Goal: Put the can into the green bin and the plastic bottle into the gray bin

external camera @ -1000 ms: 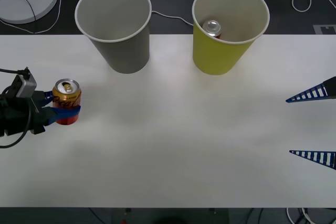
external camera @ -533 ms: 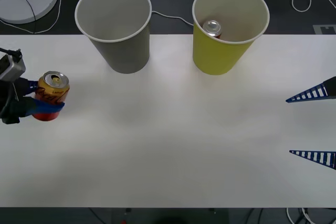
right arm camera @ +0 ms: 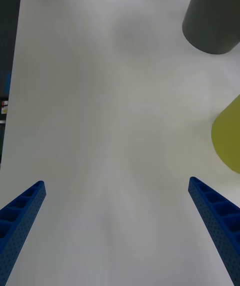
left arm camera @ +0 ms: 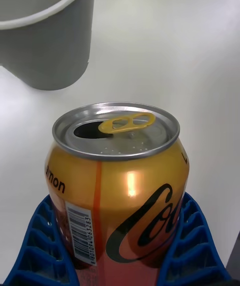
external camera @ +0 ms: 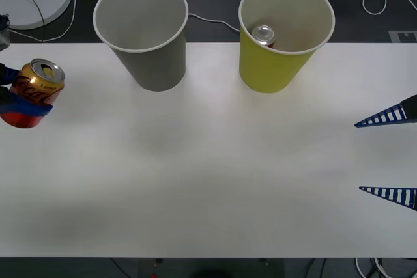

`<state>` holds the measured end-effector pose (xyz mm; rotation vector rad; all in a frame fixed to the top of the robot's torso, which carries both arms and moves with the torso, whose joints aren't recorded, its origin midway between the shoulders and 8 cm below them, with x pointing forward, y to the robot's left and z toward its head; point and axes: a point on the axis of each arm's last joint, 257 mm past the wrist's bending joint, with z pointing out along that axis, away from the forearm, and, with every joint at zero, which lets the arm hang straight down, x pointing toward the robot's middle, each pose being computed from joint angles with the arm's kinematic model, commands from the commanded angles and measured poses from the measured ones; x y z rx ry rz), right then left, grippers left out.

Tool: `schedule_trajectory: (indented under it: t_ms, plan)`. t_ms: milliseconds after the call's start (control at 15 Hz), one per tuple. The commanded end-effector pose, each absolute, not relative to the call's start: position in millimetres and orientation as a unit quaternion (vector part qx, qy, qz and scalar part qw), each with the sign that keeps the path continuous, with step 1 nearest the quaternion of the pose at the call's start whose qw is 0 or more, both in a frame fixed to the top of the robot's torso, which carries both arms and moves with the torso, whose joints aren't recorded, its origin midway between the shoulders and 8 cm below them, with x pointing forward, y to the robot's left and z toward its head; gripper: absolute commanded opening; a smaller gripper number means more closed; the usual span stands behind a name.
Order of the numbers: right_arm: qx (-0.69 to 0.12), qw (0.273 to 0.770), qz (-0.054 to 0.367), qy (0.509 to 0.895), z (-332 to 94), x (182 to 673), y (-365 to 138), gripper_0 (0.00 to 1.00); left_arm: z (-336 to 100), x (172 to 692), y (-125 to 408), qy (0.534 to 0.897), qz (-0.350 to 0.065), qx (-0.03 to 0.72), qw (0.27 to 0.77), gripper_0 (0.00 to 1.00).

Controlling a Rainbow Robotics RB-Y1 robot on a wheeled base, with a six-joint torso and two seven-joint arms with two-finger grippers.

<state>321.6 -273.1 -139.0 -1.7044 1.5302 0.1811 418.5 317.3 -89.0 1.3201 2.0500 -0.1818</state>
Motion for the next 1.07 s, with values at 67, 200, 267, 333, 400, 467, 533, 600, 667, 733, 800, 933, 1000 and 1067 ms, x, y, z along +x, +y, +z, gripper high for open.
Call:
schedule_trajectory:
  t_ms: [67, 200, 267, 333, 400, 467, 533, 600, 667, 733, 800, 933, 1000, 1067]
  plan:
    - [-0.677, 0.410, 0.072, 0.608, -139.0, 321.6, -273.1, 1.00, -64.7, 425.4, 299.7, 0.769, -0.045, 0.533, 0.350, 0.00]
    - [-0.677, 0.410, 0.072, 0.608, -139.0, 321.6, -273.1, 1.00, -52.8, 431.9, 278.3, 0.755, -0.042, 0.552, 0.353, 0.00]
    - [-0.677, 0.410, 0.072, 0.608, -139.0, 321.6, -273.1, 1.00, -47.5, 436.3, 266.1, 0.755, -0.045, 0.552, 0.351, 0.00]
    - [-0.677, 0.410, 0.072, 0.608, -139.0, 321.6, -273.1, 1.00, -41.2, 439.2, 253.8, 0.755, -0.049, 0.551, 0.351, 0.00]
    - [-0.677, 0.410, 0.072, 0.608, -139.0, 321.6, -273.1, 1.00, -32.5, 442.4, 239.0, 0.754, -0.052, 0.552, 0.351, 0.00]
    - [-0.677, 0.410, 0.072, 0.608, -139.0, 321.6, -273.1, 1.00, -23.8, 445.0, 223.6, 0.755, -0.056, 0.551, 0.351, 0.00]
    - [-0.677, 0.410, 0.072, 0.608, -139.0, 321.6, -273.1, 1.00, -16.5, 447.3, 210.6, 0.756, -0.061, 0.549, 0.352, 0.00]
    - [-0.677, 0.410, 0.072, 0.608, -139.0, 321.6, -273.1, 1.00, -6.8, 450.6, 194.9, 0.757, -0.069, 0.544, 0.355, 0.00]
    - [-0.677, 0.410, 0.072, 0.608, -139.0, 321.6, -273.1, 1.00, 1.3, 454.7, 181.5, 0.757, -0.075, 0.542, 0.359, 0.00]
    - [-0.677, 0.410, 0.072, 0.608, -139.0, 321.6, -273.1, 1.00, 8.0, 460.2, 169.6, 0.755, -0.079, 0.540, 0.363, 0.00]
    - [-0.677, 0.410, 0.072, 0.608, -139.0, 321.6, -273.1, 1.00, 16.0, 467.4, 157.4, 0.750, -0.073, 0.543, 0.371, 0.00]
    - [-0.677, 0.410, 0.072, 0.608, -139.0, 321.6, -273.1, 1.00, 26.6, 480.1, 130.1, 0.749, -0.068, 0.540, 0.378, 0.00]
    - [-0.677, 0.410, 0.072, 0.608, -139.0, 321.6, -273.1, 1.00, 29.3, 485.3, 116.4, 0.748, -0.065, 0.541, 0.377, 0.00]
    - [-0.677, 0.410, 0.072, 0.608, -139.0, 321.6, -273.1, 1.00, 34.0, 490.2, 101.5, 0.749, -0.063, 0.541, 0.377, 0.00]
